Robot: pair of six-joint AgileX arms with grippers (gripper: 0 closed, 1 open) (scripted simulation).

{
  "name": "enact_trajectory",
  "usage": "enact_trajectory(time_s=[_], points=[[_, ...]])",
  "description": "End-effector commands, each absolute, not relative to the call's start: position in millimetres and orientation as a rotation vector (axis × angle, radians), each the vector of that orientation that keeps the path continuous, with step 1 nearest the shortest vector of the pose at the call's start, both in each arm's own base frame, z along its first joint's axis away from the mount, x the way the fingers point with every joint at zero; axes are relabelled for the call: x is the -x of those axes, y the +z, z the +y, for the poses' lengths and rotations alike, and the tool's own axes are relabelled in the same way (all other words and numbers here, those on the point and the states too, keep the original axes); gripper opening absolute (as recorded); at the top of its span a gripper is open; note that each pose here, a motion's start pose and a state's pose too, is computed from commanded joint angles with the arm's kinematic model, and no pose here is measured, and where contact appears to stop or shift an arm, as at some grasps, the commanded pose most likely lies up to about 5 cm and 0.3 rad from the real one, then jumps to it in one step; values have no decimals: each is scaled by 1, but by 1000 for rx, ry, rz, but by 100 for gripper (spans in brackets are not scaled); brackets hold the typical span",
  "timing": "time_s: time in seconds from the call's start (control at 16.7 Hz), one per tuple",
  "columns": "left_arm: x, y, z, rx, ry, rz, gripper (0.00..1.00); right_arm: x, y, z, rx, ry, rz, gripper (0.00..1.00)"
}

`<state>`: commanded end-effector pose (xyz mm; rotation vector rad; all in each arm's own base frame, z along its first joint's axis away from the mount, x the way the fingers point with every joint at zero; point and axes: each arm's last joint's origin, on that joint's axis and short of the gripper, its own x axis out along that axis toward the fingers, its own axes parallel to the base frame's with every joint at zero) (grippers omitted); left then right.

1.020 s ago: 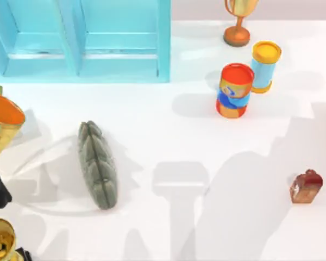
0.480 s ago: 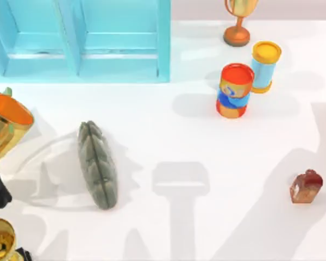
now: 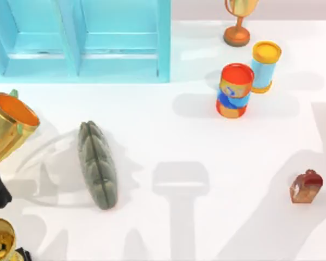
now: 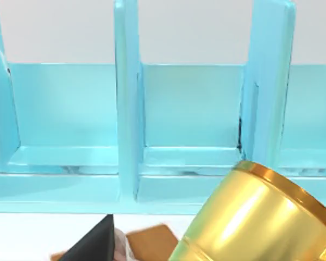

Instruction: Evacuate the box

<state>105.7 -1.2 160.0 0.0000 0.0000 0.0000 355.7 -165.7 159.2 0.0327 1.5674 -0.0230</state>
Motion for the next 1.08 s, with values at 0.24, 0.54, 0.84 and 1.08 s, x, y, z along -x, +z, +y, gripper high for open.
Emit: enact_trajectory(time_s=[0.24, 0.54, 0.84, 1.08], points=[[-106, 160, -1, 0, 0, 0, 100, -356, 159, -166, -33, -23, 1567, 55], [-106, 160, -1, 0, 0, 0, 100, -356, 159, -166, -33, -23, 1567, 17], [-106, 160, -1, 0, 0, 0, 100, -356, 159, -166, -33, -23, 1567, 0], [-106, 160, -1, 0, 0, 0, 100, -356, 159, -166, -33, -23, 1567, 0]])
